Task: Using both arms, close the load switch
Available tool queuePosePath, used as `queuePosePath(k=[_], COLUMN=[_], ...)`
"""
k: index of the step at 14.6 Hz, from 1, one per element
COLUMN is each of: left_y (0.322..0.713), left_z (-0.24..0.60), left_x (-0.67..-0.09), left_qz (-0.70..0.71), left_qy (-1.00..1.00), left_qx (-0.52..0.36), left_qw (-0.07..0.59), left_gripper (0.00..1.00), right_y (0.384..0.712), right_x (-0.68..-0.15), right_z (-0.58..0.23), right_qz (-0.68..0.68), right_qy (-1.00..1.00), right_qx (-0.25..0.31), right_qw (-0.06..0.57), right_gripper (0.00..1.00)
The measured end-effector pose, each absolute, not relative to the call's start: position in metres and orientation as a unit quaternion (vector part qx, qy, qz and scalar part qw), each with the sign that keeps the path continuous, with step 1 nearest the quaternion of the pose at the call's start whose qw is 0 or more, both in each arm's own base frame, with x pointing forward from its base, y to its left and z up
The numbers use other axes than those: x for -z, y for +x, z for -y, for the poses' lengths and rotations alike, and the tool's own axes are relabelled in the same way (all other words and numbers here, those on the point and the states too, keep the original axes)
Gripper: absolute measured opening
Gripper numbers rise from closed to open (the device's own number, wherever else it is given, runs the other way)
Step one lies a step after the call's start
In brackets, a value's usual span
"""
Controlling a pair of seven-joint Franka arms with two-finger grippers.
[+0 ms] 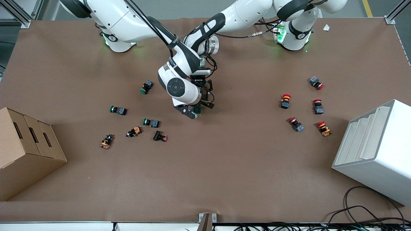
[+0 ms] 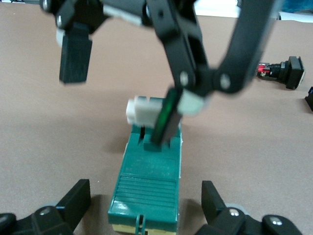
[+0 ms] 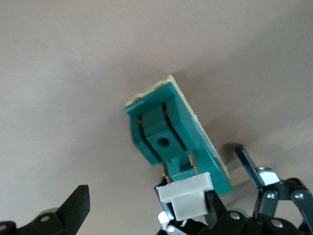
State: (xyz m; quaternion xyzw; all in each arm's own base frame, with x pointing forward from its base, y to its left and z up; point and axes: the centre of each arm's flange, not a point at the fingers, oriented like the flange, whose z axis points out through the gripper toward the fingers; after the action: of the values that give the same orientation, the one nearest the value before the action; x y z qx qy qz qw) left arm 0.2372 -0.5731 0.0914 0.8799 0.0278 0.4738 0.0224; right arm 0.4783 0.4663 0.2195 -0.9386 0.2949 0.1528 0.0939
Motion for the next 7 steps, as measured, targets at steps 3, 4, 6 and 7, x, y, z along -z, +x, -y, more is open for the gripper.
queuePosePath(k=[3,4,6,7], left_y=[0.237,0.237,0.237,0.237], left_z=[0.573,0.573,0.573,0.573], left_x=[-0.091,-0.091,-0.091,-0.091], left_qz=[-0.028,-0.028,-0.028,-0.028], left_qy=[0.88,0.88,0.88,0.88], left_qx=[-0.474,-0.474,-0.474,-0.474], left_qw=[0.022,0.022,0.022,0.022], left_gripper=[1.0,1.0,1.0,1.0], right_y=[0.505,0.51,0.52,0.524], right_x=[-0.225,-0.223,-0.219,-0.218], right_z=[-0.464,-0.465,-0.466,-0.466], right_qz=[-0.307,-0.309,-0.311,-0.311], right_qy=[-0.935,-0.934,-0.933,-0.933], right_qx=[-0.133,-0.132,-0.13,-0.128], right_qw=[0.118,0.123,0.129,0.132], right_gripper=[1.0,1.0,1.0,1.0])
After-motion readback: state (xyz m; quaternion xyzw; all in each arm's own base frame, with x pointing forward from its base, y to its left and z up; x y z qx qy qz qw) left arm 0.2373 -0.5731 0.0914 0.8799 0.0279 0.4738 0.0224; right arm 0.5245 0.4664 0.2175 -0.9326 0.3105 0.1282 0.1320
